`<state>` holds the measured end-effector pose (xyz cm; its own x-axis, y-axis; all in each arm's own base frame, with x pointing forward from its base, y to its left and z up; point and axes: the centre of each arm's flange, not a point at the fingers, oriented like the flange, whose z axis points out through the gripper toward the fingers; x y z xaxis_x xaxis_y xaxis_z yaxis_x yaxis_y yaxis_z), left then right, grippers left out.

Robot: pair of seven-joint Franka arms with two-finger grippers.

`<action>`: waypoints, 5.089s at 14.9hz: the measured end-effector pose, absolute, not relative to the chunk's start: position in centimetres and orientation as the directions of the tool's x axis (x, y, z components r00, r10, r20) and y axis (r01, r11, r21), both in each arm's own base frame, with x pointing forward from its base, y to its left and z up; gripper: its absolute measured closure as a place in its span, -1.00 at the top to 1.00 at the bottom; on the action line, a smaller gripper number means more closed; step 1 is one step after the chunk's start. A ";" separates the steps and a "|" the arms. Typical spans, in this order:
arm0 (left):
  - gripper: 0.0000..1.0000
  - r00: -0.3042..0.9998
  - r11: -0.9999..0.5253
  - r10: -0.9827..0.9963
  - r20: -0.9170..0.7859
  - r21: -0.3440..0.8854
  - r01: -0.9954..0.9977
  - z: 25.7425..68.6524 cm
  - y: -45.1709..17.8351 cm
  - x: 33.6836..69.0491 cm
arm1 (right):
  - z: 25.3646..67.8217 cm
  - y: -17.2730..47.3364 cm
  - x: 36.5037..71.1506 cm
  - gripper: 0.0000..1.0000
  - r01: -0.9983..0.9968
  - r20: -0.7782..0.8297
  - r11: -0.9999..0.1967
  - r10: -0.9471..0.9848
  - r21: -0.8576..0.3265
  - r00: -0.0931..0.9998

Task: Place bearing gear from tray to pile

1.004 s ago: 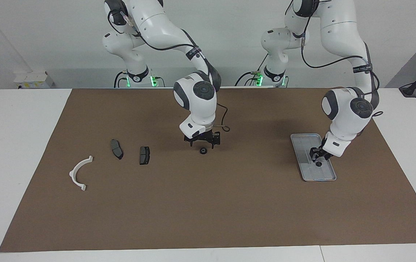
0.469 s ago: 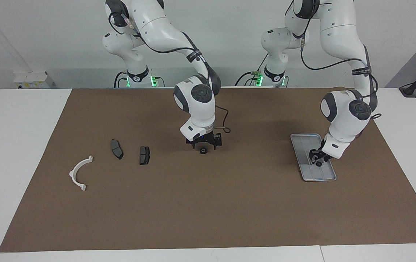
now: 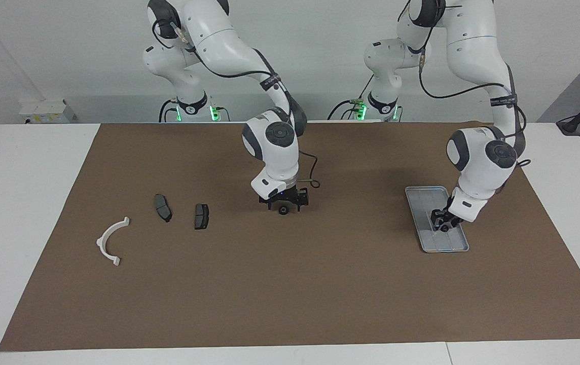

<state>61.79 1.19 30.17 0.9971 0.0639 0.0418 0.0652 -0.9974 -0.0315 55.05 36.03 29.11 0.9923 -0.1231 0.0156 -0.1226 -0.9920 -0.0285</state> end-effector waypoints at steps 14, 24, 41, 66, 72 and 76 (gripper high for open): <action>-0.52 0.997 -0.997 0.068 0.021 -0.033 0.069 30.8 1.2 62.3 | 32.9 35.8 57.2 -0.30 -0.155 0.009 -0.987 -0.156 -0.047 0.988; -0.52 0.950 -0.950 0.311 -0.016 0.005 0.311 35.0 -17.7 61.5 | 45.8 5.7 69.2 -0.30 0.070 0.109 -0.997 0.066 -0.033 0.992; -0.52 0.907 -0.906 0.420 0.001 0.045 0.420 33.6 -41.5 51.5 | 33.3 -5.2 67.0 -0.30 0.162 0.060 -0.987 0.161 -0.015 0.985; 1.00 0.877 -0.877 0.481 0.005 0.024 0.481 32.1 -39.7 53.9 | 33.0 -2.8 65.9 1.00 0.123 0.081 -0.992 0.121 -0.018 0.989; 1.00 0.877 -0.877 0.481 0.004 -0.017 0.481 45.2 -28.3 56.6 | 38.0 6.7 65.2 1.00 0.010 0.054 -1.000 0.008 -0.029 0.998; 1.00 0.911 -0.911 0.411 -0.011 -0.035 0.411 51.7 -18.7 56.8 | 42.4 17.0 63.9 1.00 -0.005 0.051 -0.997 -0.001 0.076 0.999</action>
<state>56.76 -18.73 51.71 0.9114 0.4114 -0.0108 0.4108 -0.9111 -0.0346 63.87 17.03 42.38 0.9987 -0.0007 0.0506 -0.0046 -0.9971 0.0760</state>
